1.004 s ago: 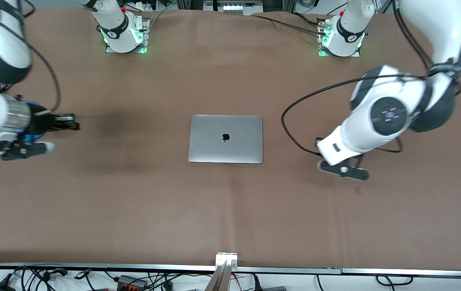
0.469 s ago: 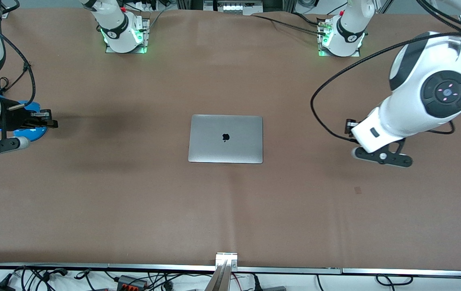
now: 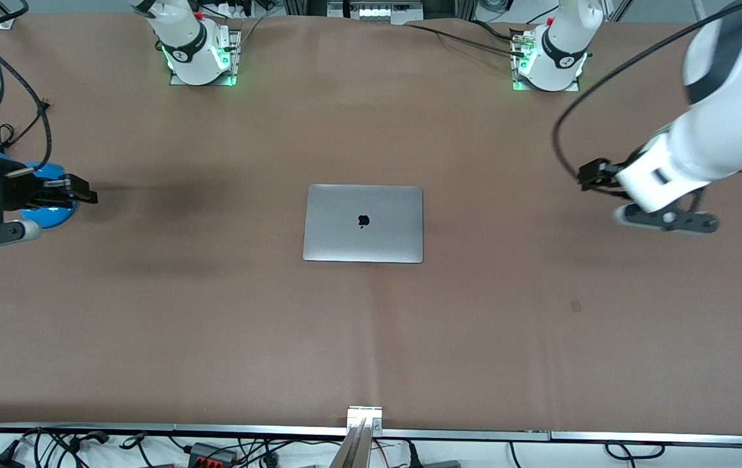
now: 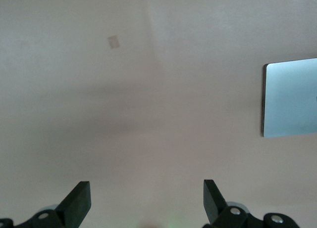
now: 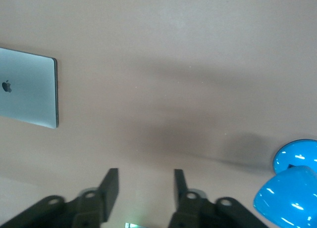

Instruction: Close laptop with both arms from behind

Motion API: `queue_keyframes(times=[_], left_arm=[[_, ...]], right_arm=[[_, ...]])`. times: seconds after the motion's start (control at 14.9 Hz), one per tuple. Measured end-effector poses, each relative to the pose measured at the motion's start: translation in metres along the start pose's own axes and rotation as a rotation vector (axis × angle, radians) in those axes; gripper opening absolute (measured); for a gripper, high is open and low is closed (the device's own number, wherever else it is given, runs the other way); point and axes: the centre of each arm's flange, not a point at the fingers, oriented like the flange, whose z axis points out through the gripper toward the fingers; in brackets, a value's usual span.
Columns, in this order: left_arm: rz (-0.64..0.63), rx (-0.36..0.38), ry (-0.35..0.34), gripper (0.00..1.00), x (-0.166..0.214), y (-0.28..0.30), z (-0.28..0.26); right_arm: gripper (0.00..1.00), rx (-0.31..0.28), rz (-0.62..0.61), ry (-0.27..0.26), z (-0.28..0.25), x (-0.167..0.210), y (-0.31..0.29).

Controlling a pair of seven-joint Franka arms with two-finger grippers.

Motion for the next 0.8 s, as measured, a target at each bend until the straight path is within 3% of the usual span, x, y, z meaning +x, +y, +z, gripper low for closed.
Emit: queue_keyframes(times=[0.13,0.27,0.6,0.8], left_arm=[[-0.015,-0.008,0.057,1.0,-0.012,-0.027,-0.014],[-0.026,-0.006,0.134,1.0,-0.024,-0.044,-0.03],[-0.044,-0.005,0.159,1.0,-0.042,-0.055,-0.036],[-0.041,-0.005,0.155,1.0,-0.042,-0.053,-0.035]], right_arm=[[0.8,-0.002,0.012,0.024,-0.01,-0.002,0.008],[0.98,-0.025,0.014,0.083,-0.024,-0.004,0.008],[1.0,-0.094,0.015,0.176,-0.04,-0.038,-0.002],[1.0,-0.114,0.021,0.19,-0.031,-0.069,-0.008]])
